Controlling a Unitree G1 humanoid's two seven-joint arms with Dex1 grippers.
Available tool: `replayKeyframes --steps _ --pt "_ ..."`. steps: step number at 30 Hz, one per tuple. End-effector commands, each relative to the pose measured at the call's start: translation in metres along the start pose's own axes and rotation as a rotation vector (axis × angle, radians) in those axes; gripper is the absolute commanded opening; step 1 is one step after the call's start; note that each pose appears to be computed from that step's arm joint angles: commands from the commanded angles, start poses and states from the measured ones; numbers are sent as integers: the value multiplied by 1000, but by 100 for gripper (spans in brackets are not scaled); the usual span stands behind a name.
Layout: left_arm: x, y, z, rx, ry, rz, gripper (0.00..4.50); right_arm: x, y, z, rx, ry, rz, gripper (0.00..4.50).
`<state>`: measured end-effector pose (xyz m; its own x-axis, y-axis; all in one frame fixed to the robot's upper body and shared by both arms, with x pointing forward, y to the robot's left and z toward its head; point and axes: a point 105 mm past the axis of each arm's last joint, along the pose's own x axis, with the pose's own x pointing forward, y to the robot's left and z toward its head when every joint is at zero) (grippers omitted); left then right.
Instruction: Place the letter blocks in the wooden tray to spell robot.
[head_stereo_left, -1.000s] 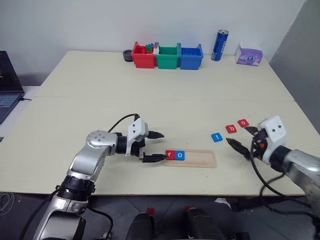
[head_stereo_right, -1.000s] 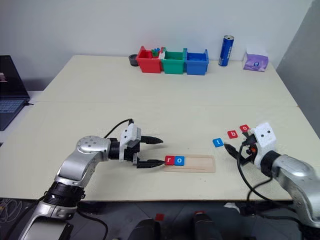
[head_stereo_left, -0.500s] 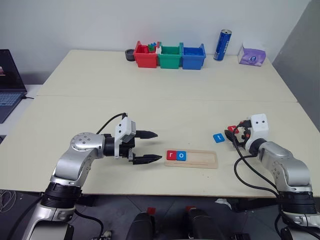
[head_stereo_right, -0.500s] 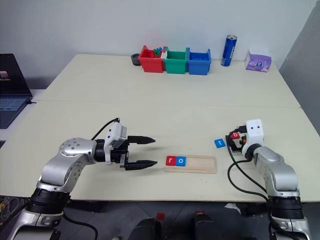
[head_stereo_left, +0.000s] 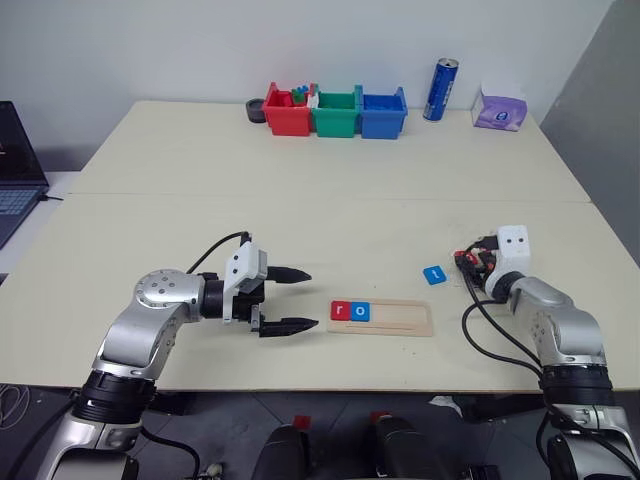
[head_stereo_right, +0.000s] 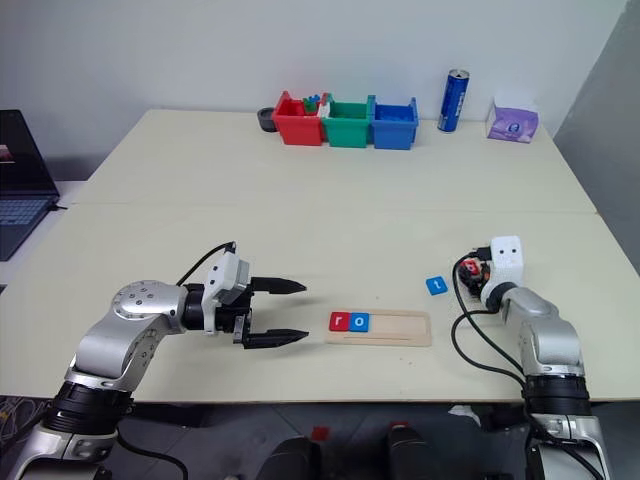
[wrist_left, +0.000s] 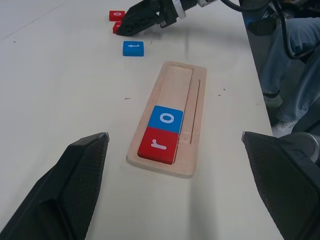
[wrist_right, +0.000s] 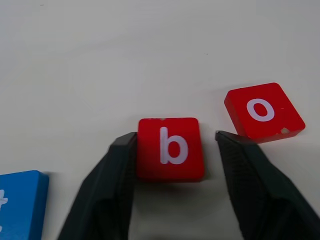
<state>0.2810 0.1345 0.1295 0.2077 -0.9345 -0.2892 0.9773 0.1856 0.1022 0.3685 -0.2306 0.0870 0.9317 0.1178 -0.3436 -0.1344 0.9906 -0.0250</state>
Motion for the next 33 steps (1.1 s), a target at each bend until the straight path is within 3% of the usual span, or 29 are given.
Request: replayKeyframes --steps 1,7,15,20,27,33 --pt "-1 -3 3 23 -7 -9 450 -3 -5 2 -17 1 -18 146" --pt "-8 -9 3 35 -10 -43 450 -37 3 12 -67 -40 34 146" --pt "-9 -18 1 52 45 -101 450 -98 40 -18 7 -3 6 146" --pt "-2 -21 3 72 53 -125 450 -105 56 -38 99 50 -29 146" --pt "3 -20 4 91 55 -132 450 -102 54 -56 186 89 -117 146" --pt "4 -19 2 98 58 -132 450 -104 51 -41 197 3 -127 351"
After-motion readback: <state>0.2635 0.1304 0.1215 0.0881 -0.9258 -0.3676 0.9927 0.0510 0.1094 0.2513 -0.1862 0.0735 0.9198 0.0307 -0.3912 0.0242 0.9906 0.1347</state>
